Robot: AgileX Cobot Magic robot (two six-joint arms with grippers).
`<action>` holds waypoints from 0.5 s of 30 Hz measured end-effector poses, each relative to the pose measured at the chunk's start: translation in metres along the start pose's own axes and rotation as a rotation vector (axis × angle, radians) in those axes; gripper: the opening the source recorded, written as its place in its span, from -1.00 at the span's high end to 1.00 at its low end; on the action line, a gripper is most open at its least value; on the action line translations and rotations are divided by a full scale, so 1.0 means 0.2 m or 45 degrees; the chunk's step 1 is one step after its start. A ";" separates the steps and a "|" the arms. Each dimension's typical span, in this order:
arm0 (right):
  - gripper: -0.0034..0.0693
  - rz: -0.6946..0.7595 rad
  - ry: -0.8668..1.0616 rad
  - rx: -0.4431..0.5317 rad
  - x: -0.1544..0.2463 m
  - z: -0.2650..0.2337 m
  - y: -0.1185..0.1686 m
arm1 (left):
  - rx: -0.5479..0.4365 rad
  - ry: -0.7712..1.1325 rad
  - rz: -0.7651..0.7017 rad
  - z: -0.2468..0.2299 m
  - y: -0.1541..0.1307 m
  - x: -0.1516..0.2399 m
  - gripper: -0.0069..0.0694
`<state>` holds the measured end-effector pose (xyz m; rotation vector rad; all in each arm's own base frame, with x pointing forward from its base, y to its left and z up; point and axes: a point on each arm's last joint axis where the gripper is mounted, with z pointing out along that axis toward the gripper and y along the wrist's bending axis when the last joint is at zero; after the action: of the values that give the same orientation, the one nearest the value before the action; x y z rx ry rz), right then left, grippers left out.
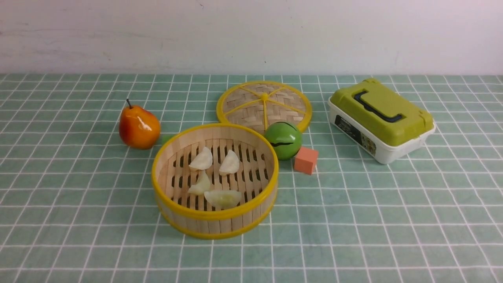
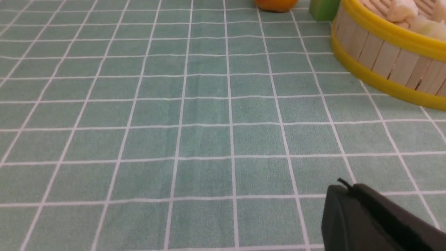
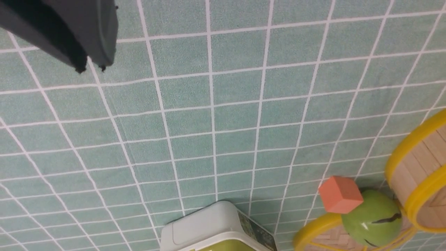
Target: Put the dumplings into the steamer on the table with the blue tablecloth.
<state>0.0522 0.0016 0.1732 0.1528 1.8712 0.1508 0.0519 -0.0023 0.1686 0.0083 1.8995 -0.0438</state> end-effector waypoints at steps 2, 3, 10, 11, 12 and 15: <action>0.76 0.000 0.000 0.000 0.00 0.00 0.00 | 0.007 -0.001 -0.018 0.00 0.00 0.00 0.86; 0.76 0.000 0.000 0.000 0.00 0.00 0.00 | 0.009 -0.001 -0.022 0.00 0.00 0.00 0.86; 0.74 0.000 0.000 0.000 0.00 0.00 0.00 | 0.013 -0.001 -0.030 0.00 0.00 0.00 0.86; 0.73 0.000 0.000 0.000 0.00 0.00 0.00 | 0.013 -0.001 -0.030 0.00 0.00 0.00 0.86; 0.73 0.000 0.000 0.000 0.00 0.00 0.00 | 0.013 -0.001 -0.030 0.00 0.00 0.00 0.86; 0.71 0.000 0.000 0.000 0.00 0.00 0.00 | 0.013 -0.001 -0.030 0.00 0.00 0.00 0.86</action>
<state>0.0522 0.0016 0.1732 0.1528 1.8712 0.1508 0.0519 -0.0032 0.1687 -0.0075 1.8985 -0.0693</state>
